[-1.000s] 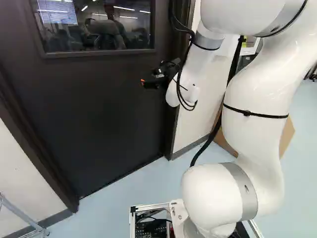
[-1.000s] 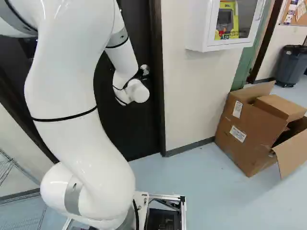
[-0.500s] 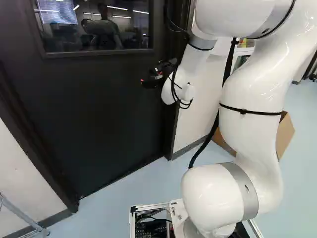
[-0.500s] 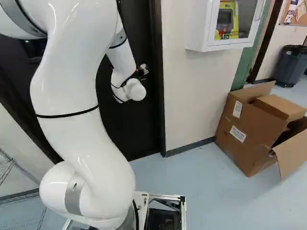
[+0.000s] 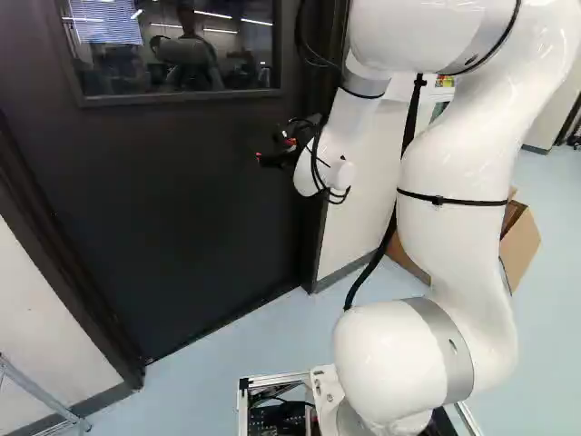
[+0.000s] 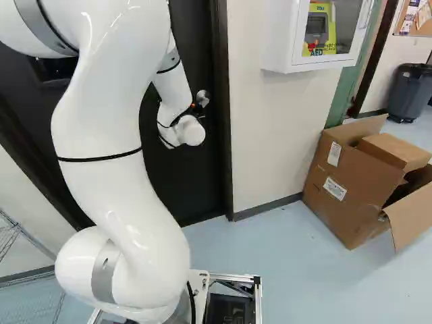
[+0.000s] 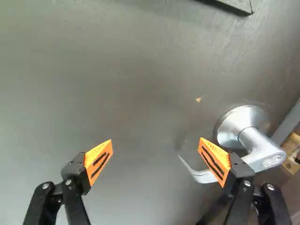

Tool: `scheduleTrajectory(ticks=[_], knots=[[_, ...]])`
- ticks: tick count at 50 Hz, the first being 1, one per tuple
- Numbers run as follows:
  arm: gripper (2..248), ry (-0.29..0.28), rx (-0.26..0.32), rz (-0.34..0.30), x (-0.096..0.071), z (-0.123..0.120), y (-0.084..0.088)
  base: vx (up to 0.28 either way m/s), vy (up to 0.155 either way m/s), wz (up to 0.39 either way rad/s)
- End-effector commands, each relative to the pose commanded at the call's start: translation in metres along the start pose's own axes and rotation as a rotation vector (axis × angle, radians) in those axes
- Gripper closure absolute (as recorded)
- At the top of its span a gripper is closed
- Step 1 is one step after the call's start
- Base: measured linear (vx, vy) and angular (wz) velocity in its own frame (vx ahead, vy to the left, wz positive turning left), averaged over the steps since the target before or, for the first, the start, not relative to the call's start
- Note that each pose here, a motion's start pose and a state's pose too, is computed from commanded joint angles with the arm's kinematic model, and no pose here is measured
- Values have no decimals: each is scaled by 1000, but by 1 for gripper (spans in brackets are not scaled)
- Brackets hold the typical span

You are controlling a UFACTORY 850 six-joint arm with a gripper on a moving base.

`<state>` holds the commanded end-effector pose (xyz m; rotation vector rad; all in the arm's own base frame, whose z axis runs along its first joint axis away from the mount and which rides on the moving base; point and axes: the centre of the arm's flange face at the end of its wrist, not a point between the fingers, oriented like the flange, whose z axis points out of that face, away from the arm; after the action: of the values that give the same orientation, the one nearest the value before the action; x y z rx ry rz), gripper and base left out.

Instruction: Open the door and move inside

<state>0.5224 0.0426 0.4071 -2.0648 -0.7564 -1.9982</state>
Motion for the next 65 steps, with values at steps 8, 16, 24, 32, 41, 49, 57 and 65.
scheduleTrajectory(ticks=[8, 16, 24, 32, 41, 49, 57, 65], knots=[[3, -15, -4, 12, -9, 1, -1, 0, 0, 0], [3, -30, -14, 27, -17, 2, -2, 0, 0, 0], [3, -44, -21, 40, -26, 5, -2, 0, 0, 0], [3, -45, -19, 43, -31, 13, -2, 0, 0, 0], [3, -11, -11, 38, -31, 31, 0, 0, 0, 0], [3, 22, -4, 32, -30, 49, 2, 0, 0, 0], [3, 40, 2, 26, -31, 67, 4, 0, 0, 0], [3, 54, 8, 20, -33, 85, 7, 0, 0, 0]])
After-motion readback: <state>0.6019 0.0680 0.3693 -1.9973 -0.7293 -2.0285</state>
